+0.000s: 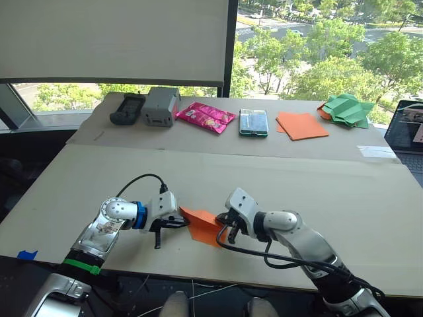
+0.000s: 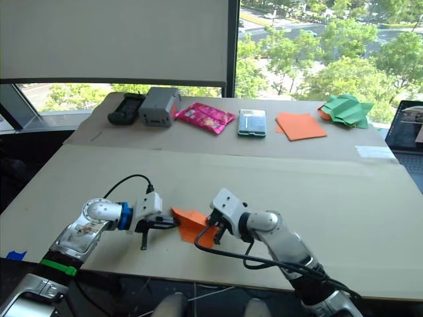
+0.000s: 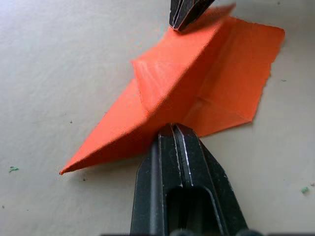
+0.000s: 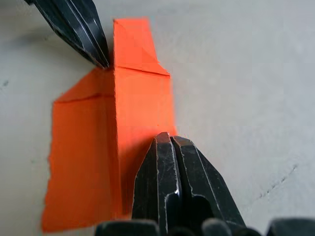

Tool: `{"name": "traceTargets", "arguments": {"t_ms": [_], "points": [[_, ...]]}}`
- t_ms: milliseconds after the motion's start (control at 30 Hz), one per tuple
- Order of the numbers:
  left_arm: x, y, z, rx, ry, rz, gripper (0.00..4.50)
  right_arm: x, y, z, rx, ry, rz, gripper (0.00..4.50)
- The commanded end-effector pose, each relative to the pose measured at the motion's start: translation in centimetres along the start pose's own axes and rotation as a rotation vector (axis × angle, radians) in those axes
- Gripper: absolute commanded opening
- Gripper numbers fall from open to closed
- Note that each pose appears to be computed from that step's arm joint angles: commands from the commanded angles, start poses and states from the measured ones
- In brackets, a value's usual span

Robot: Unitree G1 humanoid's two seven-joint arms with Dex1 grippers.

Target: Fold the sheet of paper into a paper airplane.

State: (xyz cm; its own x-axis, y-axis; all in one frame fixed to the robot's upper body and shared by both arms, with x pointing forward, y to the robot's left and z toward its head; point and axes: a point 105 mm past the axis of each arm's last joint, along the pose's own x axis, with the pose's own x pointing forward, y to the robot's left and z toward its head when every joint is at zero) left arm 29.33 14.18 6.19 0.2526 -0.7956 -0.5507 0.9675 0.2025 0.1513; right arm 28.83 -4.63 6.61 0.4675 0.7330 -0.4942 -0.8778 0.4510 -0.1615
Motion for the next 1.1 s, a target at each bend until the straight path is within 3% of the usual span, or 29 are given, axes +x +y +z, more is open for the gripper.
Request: {"name": "traceTargets", "arguments": {"t_ms": [33,233,500,633,767,900,1100], "points": [[-0.5,-0.6,-0.8,-0.035,0.053,-0.005,0.00,0.3,1.0,-1.1,-0.017,0.042,0.036,0.03],[-1.9,0.2,3.4,-0.057,-0.075,-0.012,0.00,0.9,1.3,-1.7,-0.012,0.071,0.041,0.03],[-2.2,1.3,4.6,-0.113,-0.141,-0.012,0.00,1.4,1.4,-1.8,-0.011,0.076,0.031,0.03],[-2.4,1.9,4.1,-0.114,-0.123,0.000,0.00,0.5,0.6,0.2,-0.005,-0.018,-0.006,0.03],[-2.7,2.2,4.2,-0.110,-0.130,0.008,0.00,-2.1,-0.2,3.0,0.053,-0.160,-0.025,1.22],[-3.2,2.3,4.7,-0.135,-0.170,0.021,0.00,-3.5,-1.0,3.5,0.204,-0.215,-0.037,2.58],[-3.8,1.8,5.2,-0.160,-0.210,0.022,0.00,-3.5,-1.9,1.7,0.377,-0.184,-0.058,2.58]]}}
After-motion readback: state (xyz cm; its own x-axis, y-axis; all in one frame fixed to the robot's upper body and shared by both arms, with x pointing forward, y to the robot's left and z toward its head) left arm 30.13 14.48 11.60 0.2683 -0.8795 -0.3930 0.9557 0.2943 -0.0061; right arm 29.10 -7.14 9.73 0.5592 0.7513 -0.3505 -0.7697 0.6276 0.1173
